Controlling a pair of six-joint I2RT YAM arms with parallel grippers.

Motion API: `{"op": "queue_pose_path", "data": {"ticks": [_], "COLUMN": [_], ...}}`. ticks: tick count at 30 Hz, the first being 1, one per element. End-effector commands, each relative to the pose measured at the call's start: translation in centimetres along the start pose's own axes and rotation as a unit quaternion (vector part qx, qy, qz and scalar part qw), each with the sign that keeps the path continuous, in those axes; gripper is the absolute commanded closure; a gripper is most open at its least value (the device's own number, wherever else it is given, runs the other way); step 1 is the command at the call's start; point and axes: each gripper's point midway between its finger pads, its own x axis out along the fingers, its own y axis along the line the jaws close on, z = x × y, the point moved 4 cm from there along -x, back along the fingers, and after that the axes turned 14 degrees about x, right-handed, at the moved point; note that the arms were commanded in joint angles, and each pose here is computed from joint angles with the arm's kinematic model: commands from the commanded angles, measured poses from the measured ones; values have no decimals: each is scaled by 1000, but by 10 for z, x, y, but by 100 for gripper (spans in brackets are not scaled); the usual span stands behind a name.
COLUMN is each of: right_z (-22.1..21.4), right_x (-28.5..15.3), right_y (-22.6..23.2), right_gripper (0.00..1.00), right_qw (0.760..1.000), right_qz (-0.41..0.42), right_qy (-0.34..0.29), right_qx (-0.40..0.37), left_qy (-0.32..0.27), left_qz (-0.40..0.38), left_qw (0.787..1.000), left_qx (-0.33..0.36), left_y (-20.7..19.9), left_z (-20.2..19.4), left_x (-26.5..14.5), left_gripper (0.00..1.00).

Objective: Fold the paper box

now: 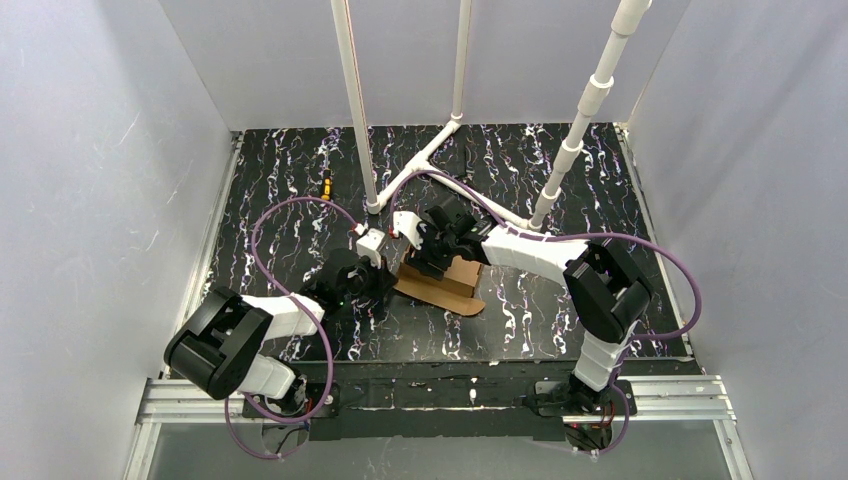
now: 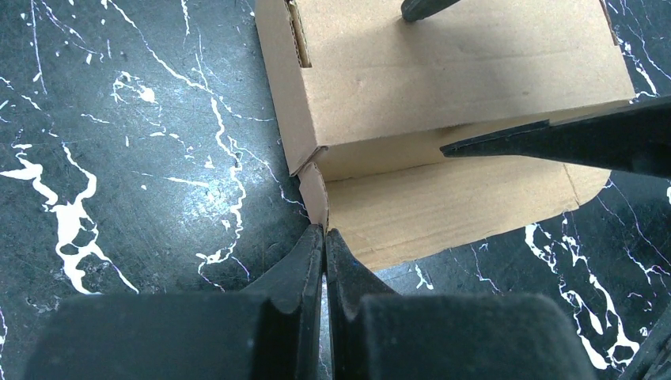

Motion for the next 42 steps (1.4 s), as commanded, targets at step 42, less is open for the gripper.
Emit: {"op": "queue_pose_path", "data": {"ticks": [42], "right_z": [-40], "right_x": [13], "right_y": [9], "right_gripper": [34], "right_qw": [996], "right_qz": [30], "right_qy": [80], "right_qx": [29], "left_qy": [44], "left_qz": [26], "left_qw": [990], "left_qx": [-128], "left_y": [1], "left_z": [66], "left_x": [11], "left_gripper": [100]}}
